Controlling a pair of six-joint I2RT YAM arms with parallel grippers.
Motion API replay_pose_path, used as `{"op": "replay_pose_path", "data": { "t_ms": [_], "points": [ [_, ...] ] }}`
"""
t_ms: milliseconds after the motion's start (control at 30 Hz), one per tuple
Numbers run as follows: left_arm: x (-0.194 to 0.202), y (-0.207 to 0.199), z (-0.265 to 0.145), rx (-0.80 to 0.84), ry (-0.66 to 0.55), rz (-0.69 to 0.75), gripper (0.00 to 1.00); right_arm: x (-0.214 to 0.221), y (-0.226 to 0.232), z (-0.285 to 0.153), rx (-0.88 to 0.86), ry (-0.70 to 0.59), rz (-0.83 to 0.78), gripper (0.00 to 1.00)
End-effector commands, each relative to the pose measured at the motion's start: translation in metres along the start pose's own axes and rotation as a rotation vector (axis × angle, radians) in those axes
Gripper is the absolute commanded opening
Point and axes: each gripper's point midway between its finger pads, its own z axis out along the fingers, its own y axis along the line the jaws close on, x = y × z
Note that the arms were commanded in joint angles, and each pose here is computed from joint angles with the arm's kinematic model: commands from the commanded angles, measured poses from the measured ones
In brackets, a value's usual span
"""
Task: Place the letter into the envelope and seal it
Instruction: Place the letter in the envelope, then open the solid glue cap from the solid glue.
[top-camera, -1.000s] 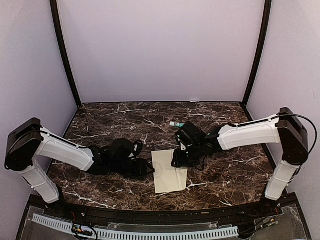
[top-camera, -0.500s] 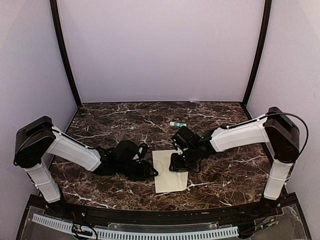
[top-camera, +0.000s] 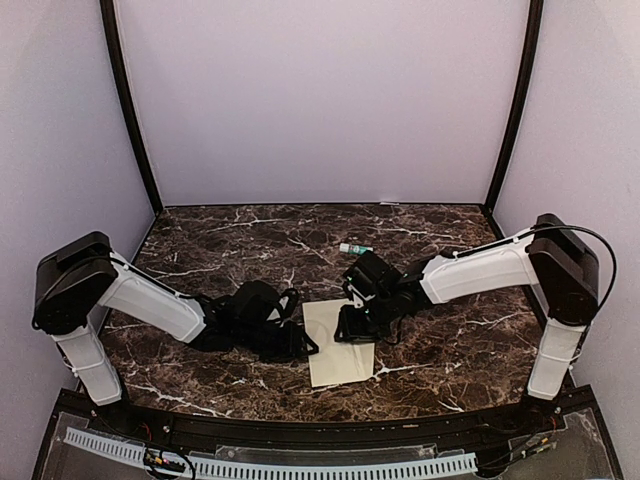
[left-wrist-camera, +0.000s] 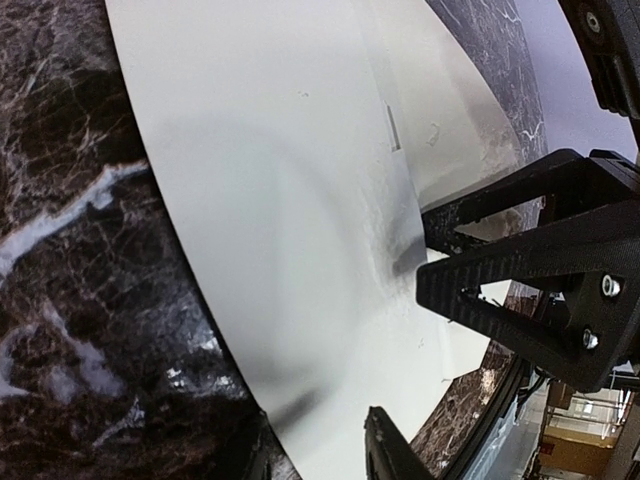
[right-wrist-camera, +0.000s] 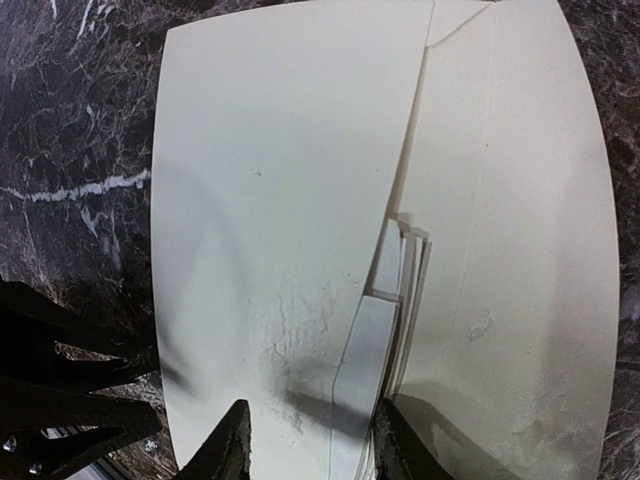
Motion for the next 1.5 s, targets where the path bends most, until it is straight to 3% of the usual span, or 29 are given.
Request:
{"op": "replay_pose_path", "data": {
  "t_ms": [0,267,400,533,733,933,1167,1333,1467],
  "points": [
    [-0.003,-0.009,0.003,0.031,0.008,0.007,0.31,0.001,0.007,0.006,-0.045,0.003,0.006,0.39],
    [-0.003,-0.009,0.003,0.031,0.004,0.003,0.29,0.0,0.01,0.005,-0.051,-0.001,0.003,0.38],
    [-0.015,-0.008,-0.015,-0.003,-0.077,0.018,0.3,-0.006,0.01,-0.009,-0.025,-0.033,-0.008,0.39],
    [-0.033,-0.018,-0.049,-0.021,-0.166,0.053,0.43,-0.022,0.019,-0.051,-0.018,-0.115,-0.041,0.42],
    [-0.063,-0.039,-0.112,-0.035,-0.239,0.137,0.67,-0.05,0.023,-0.129,0.009,-0.291,-0.094,0.58],
    [-0.1,-0.041,-0.173,-0.041,-0.289,0.204,0.76,-0.075,0.004,-0.168,0.077,-0.374,-0.145,0.69],
    [-0.144,0.01,-0.223,-0.11,-0.362,0.173,0.77,-0.116,-0.027,-0.161,0.132,-0.367,-0.174,0.7],
    [-0.167,0.052,-0.265,-0.281,-0.557,0.2,0.78,-0.147,-0.051,-0.138,0.106,-0.355,-0.175,0.69],
    [-0.173,0.084,-0.277,-0.366,-0.614,0.209,0.79,-0.174,-0.077,-0.111,0.137,-0.334,-0.183,0.67]
  ]
}}
